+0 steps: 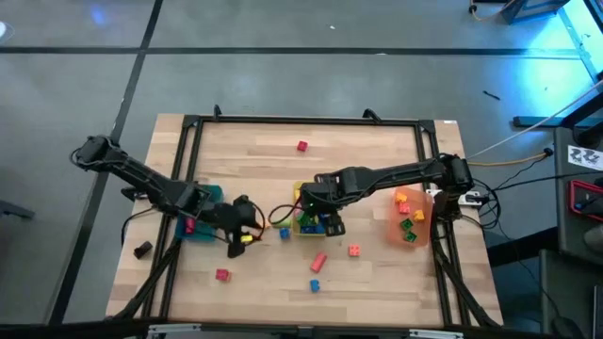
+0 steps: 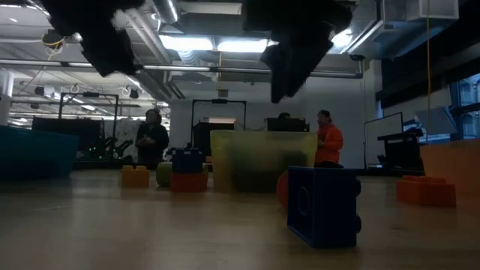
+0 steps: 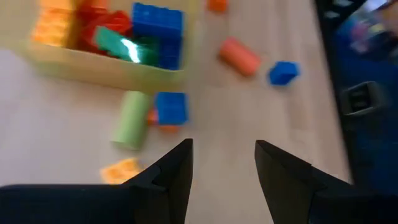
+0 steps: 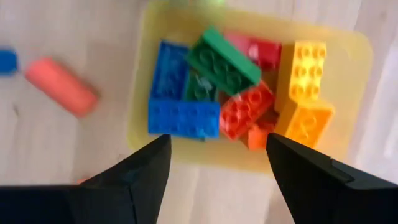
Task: Sort blocks by size
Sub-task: Put the red 4 stud game piece into the orange bin
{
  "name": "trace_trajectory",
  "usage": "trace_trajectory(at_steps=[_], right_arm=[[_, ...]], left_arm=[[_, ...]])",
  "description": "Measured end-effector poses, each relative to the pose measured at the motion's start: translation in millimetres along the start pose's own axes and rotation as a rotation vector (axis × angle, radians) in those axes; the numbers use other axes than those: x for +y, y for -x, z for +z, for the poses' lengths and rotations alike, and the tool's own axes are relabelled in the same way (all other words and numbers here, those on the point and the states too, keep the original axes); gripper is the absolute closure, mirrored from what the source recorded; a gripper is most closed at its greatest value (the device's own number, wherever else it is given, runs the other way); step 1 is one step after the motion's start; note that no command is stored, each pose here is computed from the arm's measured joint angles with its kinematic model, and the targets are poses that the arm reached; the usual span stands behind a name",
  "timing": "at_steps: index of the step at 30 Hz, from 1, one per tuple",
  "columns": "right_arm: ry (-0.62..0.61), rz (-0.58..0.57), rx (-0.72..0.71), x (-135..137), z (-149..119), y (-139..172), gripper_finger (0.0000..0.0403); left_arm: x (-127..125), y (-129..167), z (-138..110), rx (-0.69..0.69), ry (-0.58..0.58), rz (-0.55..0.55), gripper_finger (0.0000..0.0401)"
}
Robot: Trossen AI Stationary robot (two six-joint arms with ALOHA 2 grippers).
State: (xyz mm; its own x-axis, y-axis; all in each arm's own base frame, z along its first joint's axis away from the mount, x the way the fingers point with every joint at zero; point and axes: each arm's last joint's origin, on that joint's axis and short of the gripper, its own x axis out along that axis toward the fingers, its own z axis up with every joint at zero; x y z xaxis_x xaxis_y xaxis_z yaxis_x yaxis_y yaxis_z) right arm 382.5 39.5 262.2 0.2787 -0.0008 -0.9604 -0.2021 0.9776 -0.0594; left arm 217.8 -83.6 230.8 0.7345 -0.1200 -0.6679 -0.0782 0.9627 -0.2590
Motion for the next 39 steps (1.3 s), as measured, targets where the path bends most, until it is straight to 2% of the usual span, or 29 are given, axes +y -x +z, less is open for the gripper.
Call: trace_trajectory(at_steps=[4, 10, 15, 20, 24, 32, 36, 39], right_arm=[[0.032, -0.043, 0.070, -1, -6, 1, 0.0137], [0.036, -0.070, 0.116, -2, -10, 1, 0.0137], [0.049, -0.068, 0.129, -1, -12, 1, 0.0137], [0.167, -0.063, 0.132, -2, -11, 1, 0.0137], [0.188, -0.063, 0.132, -2, -11, 1, 0.0137], [0.050, -0.080, 0.106, -2, -9, 1, 0.0137], [0.053, -0.082, 0.095, -2, -8, 1, 0.0137], [0.048, -0.083, 0.095, -5, -8, 1, 0.0137]], left_arm=[[-21, 8, 0, 0.010, -0.009, -0.093, 0.0245], [-42, 15, -15, 0.129, 0.119, -0.209, 0.0245], [-47, 22, -37, 0.329, 0.183, -0.198, 0.0245], [-50, 27, -48, 0.452, 0.177, -0.217, 0.0245], [-51, 28, -50, 0.471, 0.190, -0.220, 0.0245], [-48, 26, -55, 0.496, 0.289, -0.176, 0.0244], [-43, 23, -62, 0.517, 0.269, -0.152, 0.0244], [-43, 21, -64, 0.516, 0.213, -0.160, 0.0244]])
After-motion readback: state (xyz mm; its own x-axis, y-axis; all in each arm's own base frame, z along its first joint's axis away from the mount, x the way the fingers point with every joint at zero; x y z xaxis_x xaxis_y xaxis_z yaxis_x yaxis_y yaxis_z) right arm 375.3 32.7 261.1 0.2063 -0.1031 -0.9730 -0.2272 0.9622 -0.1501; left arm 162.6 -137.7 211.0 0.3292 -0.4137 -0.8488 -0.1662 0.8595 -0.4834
